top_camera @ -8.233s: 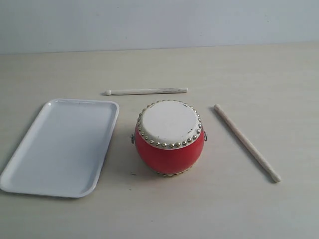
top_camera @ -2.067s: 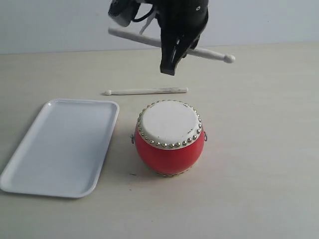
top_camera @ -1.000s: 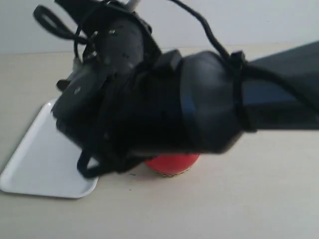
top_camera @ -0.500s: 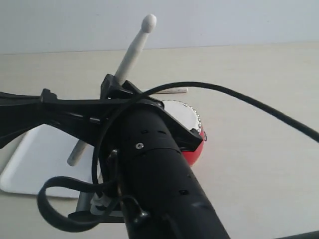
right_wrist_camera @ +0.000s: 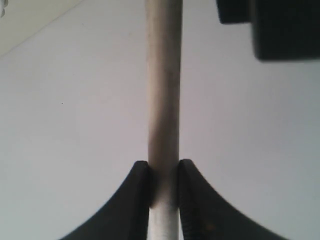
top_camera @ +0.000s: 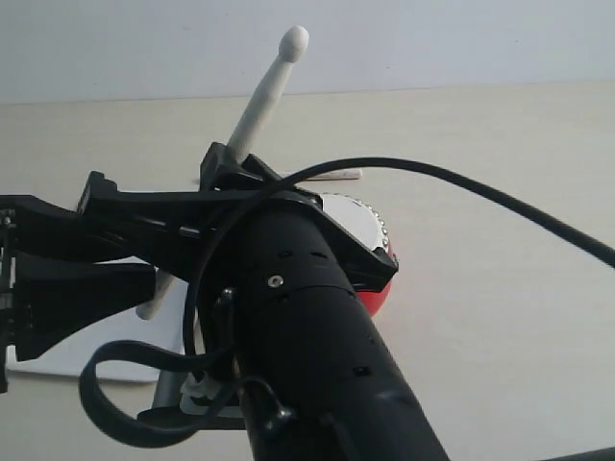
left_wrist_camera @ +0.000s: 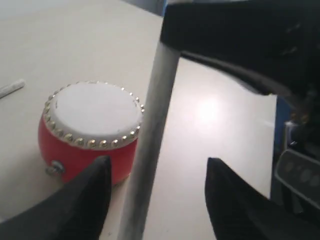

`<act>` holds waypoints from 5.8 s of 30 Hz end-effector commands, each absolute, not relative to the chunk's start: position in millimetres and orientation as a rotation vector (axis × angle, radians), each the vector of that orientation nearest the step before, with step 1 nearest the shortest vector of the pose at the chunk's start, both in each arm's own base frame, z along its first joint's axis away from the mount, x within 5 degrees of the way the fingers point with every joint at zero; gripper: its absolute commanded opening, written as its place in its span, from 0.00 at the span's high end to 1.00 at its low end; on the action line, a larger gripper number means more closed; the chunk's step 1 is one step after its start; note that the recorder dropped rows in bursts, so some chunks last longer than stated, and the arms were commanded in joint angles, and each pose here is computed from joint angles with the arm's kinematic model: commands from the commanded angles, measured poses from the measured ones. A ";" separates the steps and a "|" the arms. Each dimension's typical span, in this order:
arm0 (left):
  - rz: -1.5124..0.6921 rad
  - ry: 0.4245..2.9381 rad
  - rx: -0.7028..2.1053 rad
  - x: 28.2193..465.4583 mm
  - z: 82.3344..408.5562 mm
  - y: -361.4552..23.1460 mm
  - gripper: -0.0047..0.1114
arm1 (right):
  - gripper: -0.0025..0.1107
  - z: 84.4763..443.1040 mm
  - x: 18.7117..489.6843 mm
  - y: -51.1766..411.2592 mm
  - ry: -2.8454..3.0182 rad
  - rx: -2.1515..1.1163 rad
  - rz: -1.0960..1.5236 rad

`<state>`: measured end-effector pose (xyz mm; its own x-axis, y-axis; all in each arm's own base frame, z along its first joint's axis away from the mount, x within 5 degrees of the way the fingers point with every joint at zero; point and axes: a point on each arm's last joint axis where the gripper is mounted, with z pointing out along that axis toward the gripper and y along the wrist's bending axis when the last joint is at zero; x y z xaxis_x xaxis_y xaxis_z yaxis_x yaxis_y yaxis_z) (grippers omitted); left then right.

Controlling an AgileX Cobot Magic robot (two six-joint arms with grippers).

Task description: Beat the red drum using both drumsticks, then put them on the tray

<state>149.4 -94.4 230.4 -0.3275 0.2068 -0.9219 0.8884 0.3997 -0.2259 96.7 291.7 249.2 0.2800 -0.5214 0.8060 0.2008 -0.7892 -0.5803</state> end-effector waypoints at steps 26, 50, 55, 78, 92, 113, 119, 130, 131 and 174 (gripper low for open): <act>-0.879 1.861 1.017 149.1 221.3 -104.0 0.48 | 0.98 250.5 90.2 297.2 0.205 -1.968 -1.503; -0.960 1.905 1.079 151.8 207.0 -107.8 0.95 | 0.98 248.1 83.6 301.2 0.111 -2.003 -1.481; -0.943 1.885 1.105 151.7 206.9 -107.8 0.96 | 0.98 248.1 83.6 301.2 0.111 -2.003 -1.481; -0.699 2.057 0.595 183.5 205.5 -90.1 0.96 | 0.47 277.3 105.8 275.6 0.855 -1.560 -1.154; -0.612 2.036 0.528 199.7 220.6 -86.7 0.96 | 0.51 360.0 239.6 164.0 1.889 -0.944 -0.349; -0.230 1.863 0.446 251.4 305.9 -72.5 0.96 | 0.51 307.9 413.0 196.5 2.274 -1.185 -0.231; -0.178 1.886 0.377 253.5 303.8 -66.4 0.96 | 0.54 282.9 460.0 191.9 2.281 -1.223 -0.246; -0.232 1.881 0.398 252.1 304.0 -70.6 0.96 | 0.56 244.1 498.9 163.5 2.095 -1.596 0.108; -0.242 1.882 0.407 252.2 303.3 -71.6 0.96 | 0.56 243.2 498.7 164.7 2.072 -1.622 0.110; -0.275 1.933 0.473 261.5 287.1 -78.3 0.96 | 0.60 154.2 480.6 239.5 2.100 -1.946 -0.048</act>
<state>260.9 -78.7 285.3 -0.3496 0.1999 -0.9153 0.4526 0.8914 0.0219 480.4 238.1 156.4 -0.0458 -0.9833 -0.1759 -0.9734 0.0835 -0.2136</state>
